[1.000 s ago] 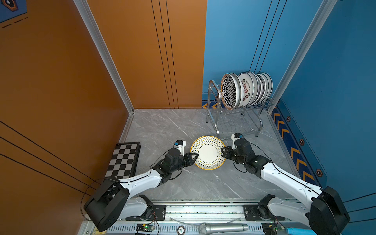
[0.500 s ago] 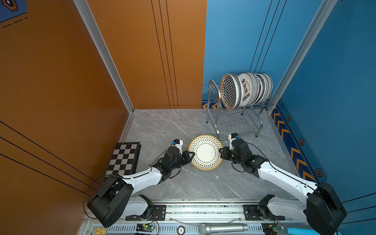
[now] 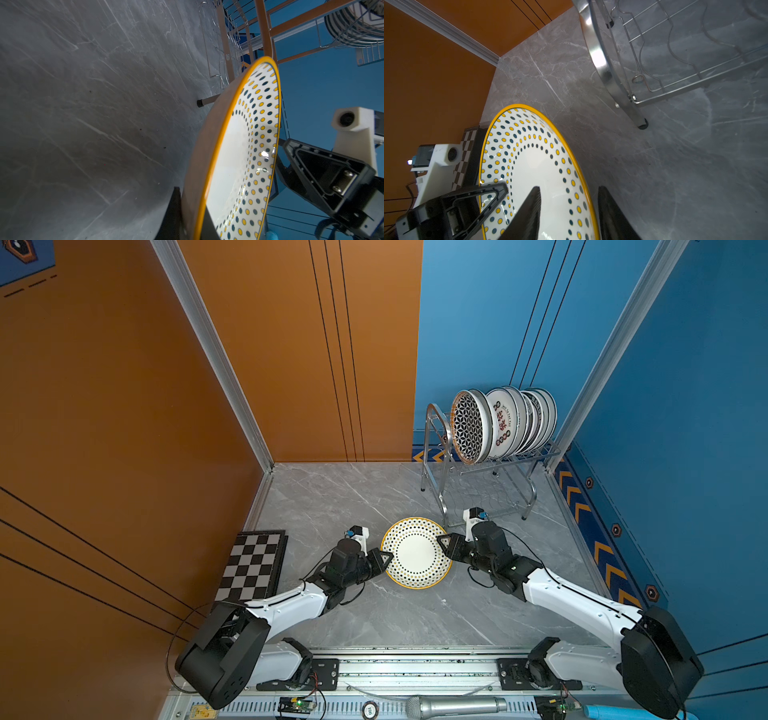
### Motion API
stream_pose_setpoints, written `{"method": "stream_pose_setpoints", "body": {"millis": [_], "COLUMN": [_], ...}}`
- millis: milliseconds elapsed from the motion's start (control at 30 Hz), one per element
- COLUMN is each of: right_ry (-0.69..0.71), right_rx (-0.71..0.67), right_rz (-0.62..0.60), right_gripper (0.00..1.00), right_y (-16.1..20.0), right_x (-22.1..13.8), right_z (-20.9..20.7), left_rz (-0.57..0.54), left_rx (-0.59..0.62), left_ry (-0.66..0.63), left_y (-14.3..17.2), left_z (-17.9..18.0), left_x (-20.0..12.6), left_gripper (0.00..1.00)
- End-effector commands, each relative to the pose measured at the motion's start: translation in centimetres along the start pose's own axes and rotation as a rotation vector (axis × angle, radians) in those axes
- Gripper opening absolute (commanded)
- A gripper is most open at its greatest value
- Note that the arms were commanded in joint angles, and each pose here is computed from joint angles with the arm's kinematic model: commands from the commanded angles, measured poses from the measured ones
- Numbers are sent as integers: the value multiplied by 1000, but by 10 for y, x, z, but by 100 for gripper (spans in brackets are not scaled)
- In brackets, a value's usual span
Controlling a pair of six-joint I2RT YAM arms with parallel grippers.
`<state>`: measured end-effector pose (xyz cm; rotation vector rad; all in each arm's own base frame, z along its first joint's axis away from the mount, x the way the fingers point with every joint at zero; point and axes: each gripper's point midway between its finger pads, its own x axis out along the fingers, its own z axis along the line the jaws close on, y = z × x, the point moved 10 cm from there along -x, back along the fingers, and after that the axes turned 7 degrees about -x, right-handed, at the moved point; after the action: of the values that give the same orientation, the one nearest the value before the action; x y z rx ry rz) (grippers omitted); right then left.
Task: Unload the plates from the dish rack
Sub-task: Place a plate at the top-left of the table.
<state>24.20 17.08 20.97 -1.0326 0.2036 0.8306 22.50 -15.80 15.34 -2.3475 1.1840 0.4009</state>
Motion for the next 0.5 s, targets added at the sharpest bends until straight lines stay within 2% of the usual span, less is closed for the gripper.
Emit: {"method": "stream_pose_setpoints", "body": {"millis": [0, 167, 333, 467], "right_ry": [-27, -15, 16, 18], "right_rx": [-3, -21, -55, -107], "right_rz": [-55, -52, -39, -25], "right_gripper": [52, 62, 64, 67], "right_y": [-13, -10, -6, -2], "right_x": [-1, -2, -4, -6], "right_z": [10, 7, 3, 4], "left_rz": [-13, -89, -198, -285], "left_rx": [29, 24, 17, 14], "left_ry": [88, 14, -88, -221], "left_y": [-9, -27, -55, -79], "left_z": [-14, -7, 6, 16], "left_x": [-14, -38, -66, -85], "left_gripper": [0, 0, 0, 0]}}
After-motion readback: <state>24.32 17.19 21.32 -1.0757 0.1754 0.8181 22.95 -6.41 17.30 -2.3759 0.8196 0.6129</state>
